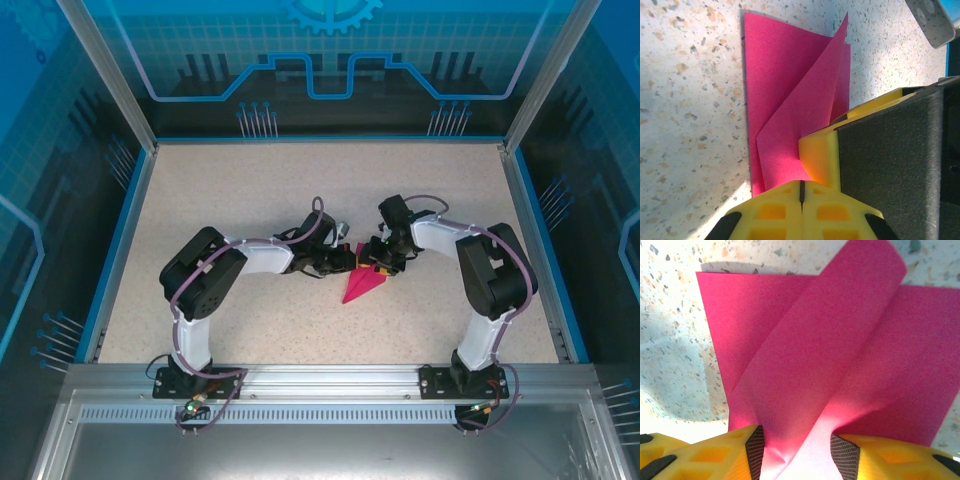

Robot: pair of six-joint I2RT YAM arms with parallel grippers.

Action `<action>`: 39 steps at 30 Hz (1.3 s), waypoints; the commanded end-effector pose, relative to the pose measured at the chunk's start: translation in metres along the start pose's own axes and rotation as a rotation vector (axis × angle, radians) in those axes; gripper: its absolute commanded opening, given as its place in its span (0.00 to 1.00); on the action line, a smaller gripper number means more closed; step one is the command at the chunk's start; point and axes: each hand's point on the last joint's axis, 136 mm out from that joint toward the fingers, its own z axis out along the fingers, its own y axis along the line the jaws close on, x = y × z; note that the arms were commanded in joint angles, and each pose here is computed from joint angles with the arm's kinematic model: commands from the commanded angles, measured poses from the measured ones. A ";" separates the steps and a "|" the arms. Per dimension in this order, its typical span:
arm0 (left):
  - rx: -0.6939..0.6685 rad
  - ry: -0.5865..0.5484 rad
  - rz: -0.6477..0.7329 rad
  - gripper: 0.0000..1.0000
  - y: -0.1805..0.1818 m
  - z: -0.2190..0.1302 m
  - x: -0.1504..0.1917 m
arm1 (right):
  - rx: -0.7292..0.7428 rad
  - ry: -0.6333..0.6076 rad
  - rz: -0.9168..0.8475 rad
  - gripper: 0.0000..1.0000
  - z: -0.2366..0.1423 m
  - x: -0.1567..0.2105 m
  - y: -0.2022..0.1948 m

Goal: Fold a paper plane with a square sheet of paper (pick it up from the middle)
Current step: Fourth fold the wing at the center of the table.

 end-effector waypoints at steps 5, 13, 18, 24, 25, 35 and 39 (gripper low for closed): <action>-0.011 0.023 0.009 0.00 0.007 0.001 0.015 | 0.240 0.099 0.020 0.50 0.053 0.028 -0.067; 0.004 0.015 0.004 0.00 0.005 -0.002 0.016 | 0.242 0.101 0.022 0.49 0.053 0.028 -0.067; -0.009 0.013 0.006 0.00 0.006 -0.001 0.015 | 0.244 0.100 0.023 0.49 0.053 0.028 -0.067; -0.021 0.013 0.009 0.00 0.008 0.001 0.013 | 0.260 0.106 0.024 0.48 0.054 0.030 -0.070; -0.022 0.014 0.008 0.00 0.008 0.002 0.013 | 0.262 0.106 0.026 0.47 0.054 0.030 -0.071; -0.032 -0.002 0.024 0.00 0.006 -0.002 0.008 | 0.288 0.112 0.033 0.45 0.056 0.031 -0.075; -0.028 -0.030 0.039 0.00 -0.002 -0.013 0.003 | 0.292 0.116 0.032 0.45 0.057 0.031 -0.076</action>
